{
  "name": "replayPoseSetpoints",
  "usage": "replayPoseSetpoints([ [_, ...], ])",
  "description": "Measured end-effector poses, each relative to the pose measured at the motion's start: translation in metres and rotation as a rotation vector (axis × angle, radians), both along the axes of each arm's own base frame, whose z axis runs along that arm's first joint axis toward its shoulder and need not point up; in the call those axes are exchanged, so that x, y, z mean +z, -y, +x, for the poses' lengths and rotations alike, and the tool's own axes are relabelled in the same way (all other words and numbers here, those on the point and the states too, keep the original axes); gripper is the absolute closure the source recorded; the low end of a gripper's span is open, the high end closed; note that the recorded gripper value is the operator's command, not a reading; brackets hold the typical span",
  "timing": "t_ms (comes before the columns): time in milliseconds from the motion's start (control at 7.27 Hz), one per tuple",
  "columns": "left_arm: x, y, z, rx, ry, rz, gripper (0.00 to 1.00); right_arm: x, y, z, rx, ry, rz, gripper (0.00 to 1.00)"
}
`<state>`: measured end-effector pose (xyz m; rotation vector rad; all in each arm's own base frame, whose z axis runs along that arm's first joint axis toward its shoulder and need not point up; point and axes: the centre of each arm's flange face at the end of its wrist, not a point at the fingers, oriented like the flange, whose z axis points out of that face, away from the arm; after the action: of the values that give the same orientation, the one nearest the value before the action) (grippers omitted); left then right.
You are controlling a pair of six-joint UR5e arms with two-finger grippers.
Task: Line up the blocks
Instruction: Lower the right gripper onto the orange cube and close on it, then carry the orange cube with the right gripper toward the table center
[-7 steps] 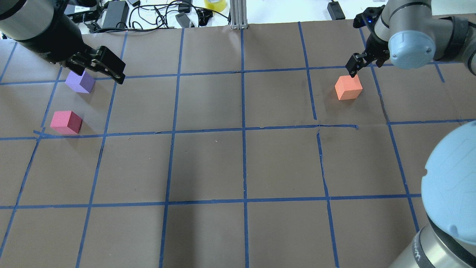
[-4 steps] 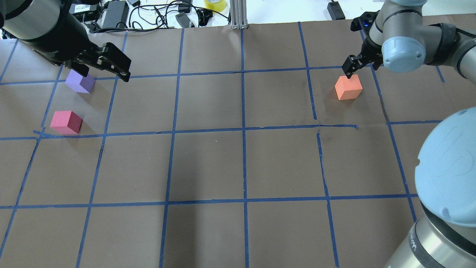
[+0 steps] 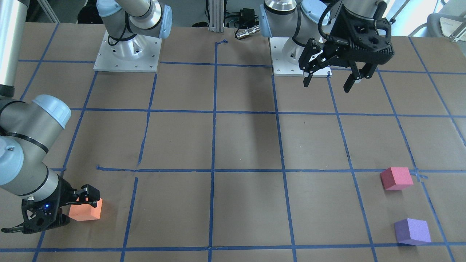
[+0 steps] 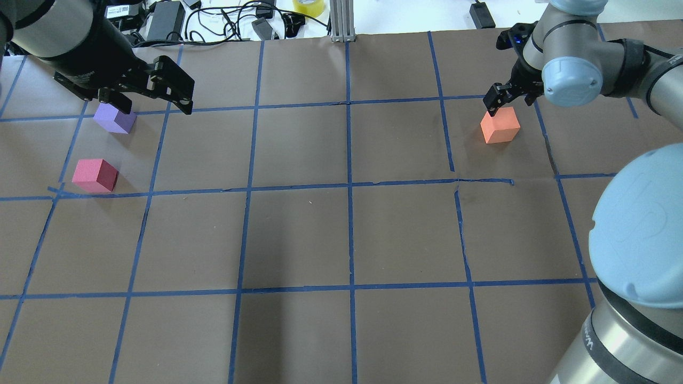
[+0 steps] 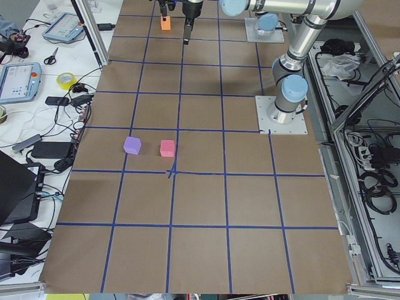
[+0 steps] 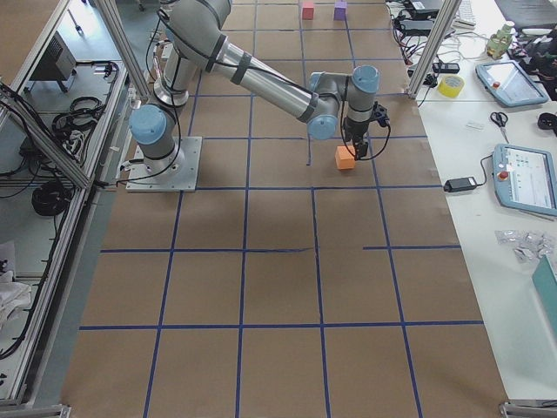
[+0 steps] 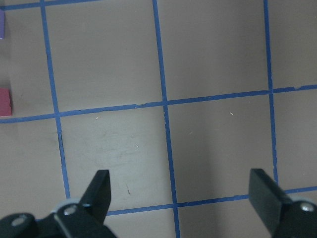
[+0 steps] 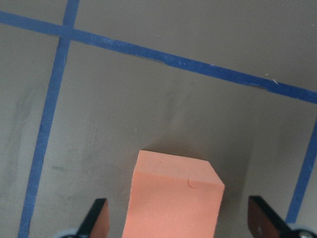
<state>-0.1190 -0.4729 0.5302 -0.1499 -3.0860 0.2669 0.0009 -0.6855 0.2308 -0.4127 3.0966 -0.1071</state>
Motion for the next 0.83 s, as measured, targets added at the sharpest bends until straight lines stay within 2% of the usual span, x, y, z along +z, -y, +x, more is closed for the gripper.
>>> replayPoseSetpoints([
  [275, 0.000, -0.008, -0.003, -0.003, 0.011, 0.013, 0.00, -0.019, 0.002, 0.000, 0.002, 0.009, 0.023, 0.01],
  [412, -0.004, -0.012, -0.003, -0.002, 0.018, 0.035, 0.00, -0.026, 0.003, -0.001, -0.002, 0.009, 0.029, 0.43],
  [550, -0.009, -0.016, -0.003, -0.001, 0.024, 0.064, 0.00, -0.033, 0.004, -0.001, -0.003, 0.012, 0.037, 0.78],
  [688, -0.011, -0.019, -0.002, -0.002, 0.029, 0.075, 0.00, -0.038, 0.004, -0.001, -0.004, 0.015, 0.043, 1.00],
  [825, -0.012, -0.019, -0.002, -0.003, 0.031, 0.077, 0.00, -0.038, 0.004, -0.001, -0.010, 0.016, 0.043, 1.00],
])
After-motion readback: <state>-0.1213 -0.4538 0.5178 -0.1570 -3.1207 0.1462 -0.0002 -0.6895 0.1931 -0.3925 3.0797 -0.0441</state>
